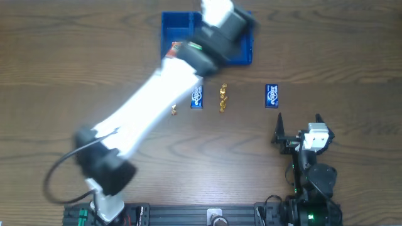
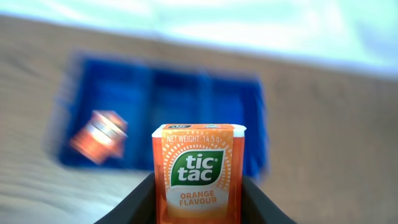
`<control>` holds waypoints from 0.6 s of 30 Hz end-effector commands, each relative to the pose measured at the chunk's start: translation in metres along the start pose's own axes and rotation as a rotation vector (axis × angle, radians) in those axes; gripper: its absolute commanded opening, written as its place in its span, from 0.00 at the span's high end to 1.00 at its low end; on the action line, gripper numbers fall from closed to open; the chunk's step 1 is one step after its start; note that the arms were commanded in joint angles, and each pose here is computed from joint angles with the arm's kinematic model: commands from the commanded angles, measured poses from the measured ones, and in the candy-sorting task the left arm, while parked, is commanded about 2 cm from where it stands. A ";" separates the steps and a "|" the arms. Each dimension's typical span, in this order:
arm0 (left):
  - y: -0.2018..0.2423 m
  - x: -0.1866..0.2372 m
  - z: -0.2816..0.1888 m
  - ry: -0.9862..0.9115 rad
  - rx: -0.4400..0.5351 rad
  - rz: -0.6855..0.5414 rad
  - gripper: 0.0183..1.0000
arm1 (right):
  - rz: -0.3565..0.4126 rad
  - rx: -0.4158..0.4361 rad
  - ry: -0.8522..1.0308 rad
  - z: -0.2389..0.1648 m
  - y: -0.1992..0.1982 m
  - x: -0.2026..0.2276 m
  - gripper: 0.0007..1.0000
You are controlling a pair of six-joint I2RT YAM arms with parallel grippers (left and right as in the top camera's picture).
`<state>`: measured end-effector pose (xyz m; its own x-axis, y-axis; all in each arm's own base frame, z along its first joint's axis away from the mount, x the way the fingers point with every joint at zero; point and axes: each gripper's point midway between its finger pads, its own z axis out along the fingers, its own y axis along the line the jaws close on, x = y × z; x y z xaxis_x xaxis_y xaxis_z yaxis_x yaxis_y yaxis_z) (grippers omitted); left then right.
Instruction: Sort Candies Into Trays
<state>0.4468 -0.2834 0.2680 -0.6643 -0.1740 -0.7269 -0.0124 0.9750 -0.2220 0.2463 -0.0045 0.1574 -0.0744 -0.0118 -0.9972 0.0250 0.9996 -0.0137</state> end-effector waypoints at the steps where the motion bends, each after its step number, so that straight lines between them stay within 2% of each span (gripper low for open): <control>1: 0.084 -0.029 0.034 0.042 -0.099 0.046 0.68 | 0.010 -0.008 0.002 0.000 0.002 0.001 0.00; 6: 0.123 -0.015 0.080 0.140 -0.127 0.064 0.68 | 0.010 -0.008 0.002 0.000 0.002 0.001 0.00; 11: 0.136 0.018 0.119 0.245 -0.137 0.086 0.68 | 0.010 -0.008 0.002 0.000 0.002 0.001 0.00; 18: 0.138 0.040 0.132 0.312 -0.125 0.090 0.67 | 0.010 -0.008 0.002 0.000 0.002 0.001 0.00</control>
<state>0.5205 -0.1735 0.1376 -0.8423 -0.0755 -0.5337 -0.0420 0.9963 -0.0746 0.2463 -0.0044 0.1575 -0.0740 -0.0118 -0.9972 0.0246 0.9996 -0.0137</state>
